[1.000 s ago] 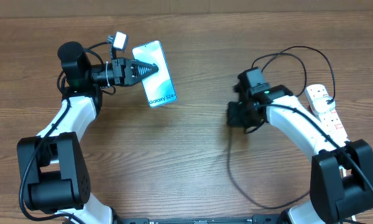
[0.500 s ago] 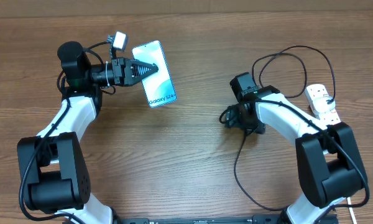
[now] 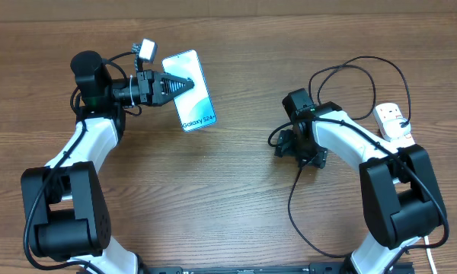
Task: Plug charger to phone and switch on socket
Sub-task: 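Close the right gripper on the USB-C tip, then lift the cable tip and carry it toward the phone's bottom edge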
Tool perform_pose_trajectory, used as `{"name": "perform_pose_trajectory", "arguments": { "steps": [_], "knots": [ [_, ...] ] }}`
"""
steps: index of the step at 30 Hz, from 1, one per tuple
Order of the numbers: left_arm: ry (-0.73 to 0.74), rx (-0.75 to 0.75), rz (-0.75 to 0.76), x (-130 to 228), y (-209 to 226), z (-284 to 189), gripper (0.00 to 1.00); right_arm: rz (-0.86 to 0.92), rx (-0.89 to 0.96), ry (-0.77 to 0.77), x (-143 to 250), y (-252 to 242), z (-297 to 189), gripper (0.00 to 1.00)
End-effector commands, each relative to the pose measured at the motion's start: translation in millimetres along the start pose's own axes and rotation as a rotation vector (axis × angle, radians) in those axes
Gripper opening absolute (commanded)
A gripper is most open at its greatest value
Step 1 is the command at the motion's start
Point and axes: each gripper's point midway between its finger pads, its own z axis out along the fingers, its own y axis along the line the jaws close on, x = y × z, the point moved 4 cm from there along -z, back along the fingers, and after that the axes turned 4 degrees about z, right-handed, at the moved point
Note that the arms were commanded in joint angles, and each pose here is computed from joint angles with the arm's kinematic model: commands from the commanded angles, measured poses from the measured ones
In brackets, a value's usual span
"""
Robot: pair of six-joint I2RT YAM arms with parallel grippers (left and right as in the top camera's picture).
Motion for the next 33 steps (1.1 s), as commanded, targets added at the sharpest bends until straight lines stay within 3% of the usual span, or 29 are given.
{"name": "perform_pose_trajectory", "arguments": {
  "steps": [1,8,14,17,18,19,23,33],
  "knots": [
    [0.023,0.014,0.007,-1,-6,3,0.04,0.037,-0.02,0.083,11,-1,25,0.57],
    [0.022,0.014,0.0,-1,-6,3,0.04,0.036,-0.067,0.102,13,-10,38,0.08],
    [0.022,0.014,0.0,-1,-6,2,0.04,-0.142,-0.336,0.164,12,21,28,0.04],
    [0.022,0.014,0.0,-1,-6,2,0.04,-0.149,-0.307,0.153,11,17,29,0.04],
    [0.022,0.014,0.001,-1,-6,3,0.04,-0.147,-0.269,0.136,9,12,31,0.3],
    [0.021,0.013,0.001,-1,-6,3,0.04,-0.146,-0.238,0.124,8,8,32,0.43],
    [0.021,0.013,0.0,-1,-6,3,0.04,-0.132,-0.156,0.111,8,-3,35,0.53],
    [0.012,0.007,0.001,-2,-5,3,0.04,-0.009,0.184,0.037,4,-53,34,0.63]
  ]
}}
